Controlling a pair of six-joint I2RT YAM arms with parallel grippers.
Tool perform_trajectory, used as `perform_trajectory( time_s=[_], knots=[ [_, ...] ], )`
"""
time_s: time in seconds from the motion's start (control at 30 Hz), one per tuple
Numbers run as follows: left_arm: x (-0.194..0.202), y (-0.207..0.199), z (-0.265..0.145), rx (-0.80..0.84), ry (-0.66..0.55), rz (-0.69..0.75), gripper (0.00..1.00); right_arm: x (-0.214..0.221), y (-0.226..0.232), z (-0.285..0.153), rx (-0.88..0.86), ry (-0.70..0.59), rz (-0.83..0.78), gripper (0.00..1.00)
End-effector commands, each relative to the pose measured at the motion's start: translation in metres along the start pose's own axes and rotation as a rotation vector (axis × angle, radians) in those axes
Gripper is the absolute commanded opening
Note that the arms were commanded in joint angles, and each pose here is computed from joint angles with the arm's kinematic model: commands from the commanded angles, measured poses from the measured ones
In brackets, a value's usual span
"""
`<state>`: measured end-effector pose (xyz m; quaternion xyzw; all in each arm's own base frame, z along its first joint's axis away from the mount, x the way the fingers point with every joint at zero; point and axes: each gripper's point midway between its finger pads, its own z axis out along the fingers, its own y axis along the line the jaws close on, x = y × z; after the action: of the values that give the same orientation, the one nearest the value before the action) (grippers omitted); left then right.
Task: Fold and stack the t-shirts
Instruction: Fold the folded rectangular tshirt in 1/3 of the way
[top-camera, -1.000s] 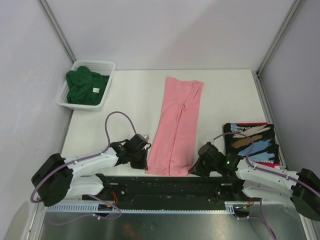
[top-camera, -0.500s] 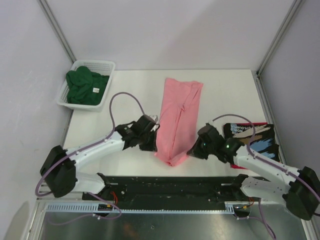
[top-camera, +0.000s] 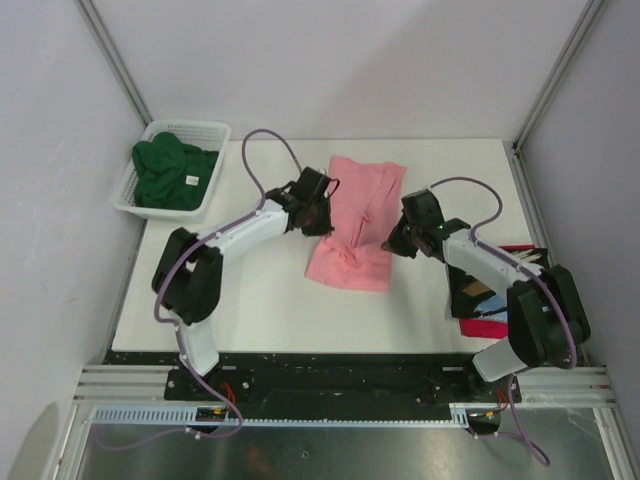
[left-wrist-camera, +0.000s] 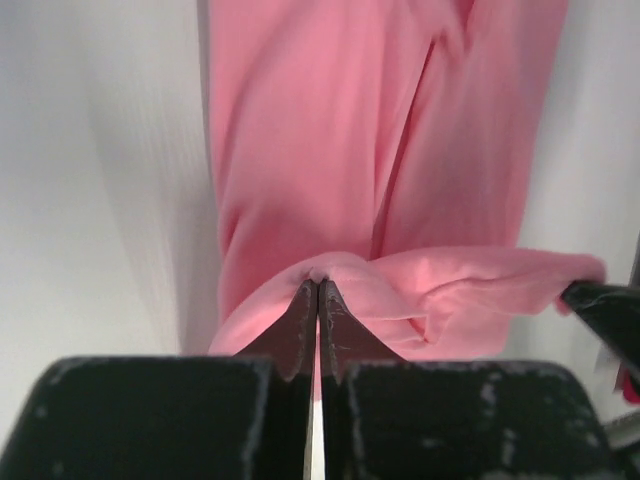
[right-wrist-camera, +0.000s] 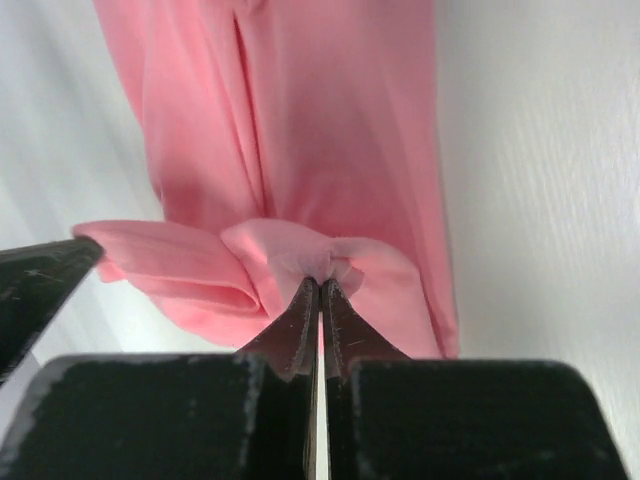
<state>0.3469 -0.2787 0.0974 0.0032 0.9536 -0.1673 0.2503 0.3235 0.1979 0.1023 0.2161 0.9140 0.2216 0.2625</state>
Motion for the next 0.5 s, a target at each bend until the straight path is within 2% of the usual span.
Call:
perform_trajectory(
  time_s=[0.0, 0.2, 0.47],
  knots=[
    [-0.054, -0.014, 0.015, 0.020, -0.104, 0.022, 0.00, -0.039, 0.016, 0.018, -0.051, -0.061, -0.013, 0.00],
    [-0.070, -0.004, 0.050, -0.007, -0.089, -0.004, 0.00, -0.063, 0.007, 0.047, -0.034, -0.049, 0.018, 0.00],
    [-0.088, 0.004, 0.066, -0.017, -0.102, -0.027, 0.00, -0.082, 0.002, 0.062, -0.032, -0.053, 0.041, 0.00]
  ],
)
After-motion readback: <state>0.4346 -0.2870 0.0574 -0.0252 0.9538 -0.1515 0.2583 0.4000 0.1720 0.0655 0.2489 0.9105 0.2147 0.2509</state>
